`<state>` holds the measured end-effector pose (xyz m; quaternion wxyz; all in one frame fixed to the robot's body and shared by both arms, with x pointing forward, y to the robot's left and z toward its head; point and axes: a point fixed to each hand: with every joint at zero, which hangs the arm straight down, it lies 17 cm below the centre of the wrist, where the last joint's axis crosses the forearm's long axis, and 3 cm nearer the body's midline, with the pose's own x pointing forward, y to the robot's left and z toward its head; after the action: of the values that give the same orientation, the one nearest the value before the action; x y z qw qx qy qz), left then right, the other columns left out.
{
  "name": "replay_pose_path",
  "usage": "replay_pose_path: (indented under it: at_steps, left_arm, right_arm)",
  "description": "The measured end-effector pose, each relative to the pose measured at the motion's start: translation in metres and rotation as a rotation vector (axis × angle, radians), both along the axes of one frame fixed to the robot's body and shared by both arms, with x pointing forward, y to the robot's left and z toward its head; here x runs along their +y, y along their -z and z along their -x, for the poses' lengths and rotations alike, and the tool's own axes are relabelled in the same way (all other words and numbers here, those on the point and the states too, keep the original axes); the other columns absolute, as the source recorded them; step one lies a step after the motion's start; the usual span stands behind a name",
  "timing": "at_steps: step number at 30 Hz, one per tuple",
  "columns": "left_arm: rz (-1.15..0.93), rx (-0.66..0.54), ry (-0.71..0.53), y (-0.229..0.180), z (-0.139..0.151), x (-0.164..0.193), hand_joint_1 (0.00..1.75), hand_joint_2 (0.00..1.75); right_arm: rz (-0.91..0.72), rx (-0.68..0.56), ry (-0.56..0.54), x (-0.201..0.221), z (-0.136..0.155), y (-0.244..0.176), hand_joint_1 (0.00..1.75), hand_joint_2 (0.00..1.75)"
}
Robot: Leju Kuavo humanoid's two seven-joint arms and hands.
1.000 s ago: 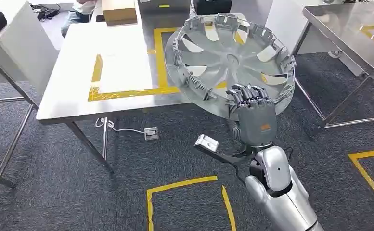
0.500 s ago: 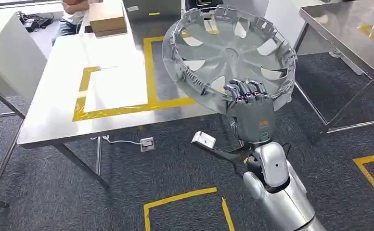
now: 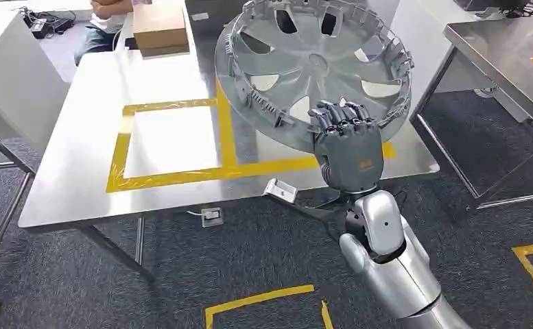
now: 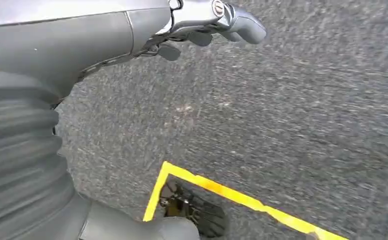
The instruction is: Take the parts from the cabinet and place them on the table.
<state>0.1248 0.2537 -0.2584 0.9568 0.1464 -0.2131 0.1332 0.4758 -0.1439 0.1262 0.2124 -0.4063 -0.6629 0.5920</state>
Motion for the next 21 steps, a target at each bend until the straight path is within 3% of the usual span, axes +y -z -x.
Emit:
replay_pose_path:
  at_steps: [10,13,21]
  left_arm:
    - [-0.03,0.001,0.077,-0.003,-0.013,-0.002,0.0,1.75]
    - [-0.061,0.003,0.168,-0.004,-0.016,-0.005,0.0,1.75]
    - [-0.064,0.001,0.218,-0.005,-0.017,-0.013,0.0,1.75]
  right_arm:
    - [0.023,0.018,-0.061,0.036,-0.031,-0.011,1.75,1.75]
    - [0.027,0.054,-0.078,0.047,-0.031,0.001,1.75,1.75]
    - [0.041,0.076,-0.091,0.056,-0.036,0.006,1.75,1.75]
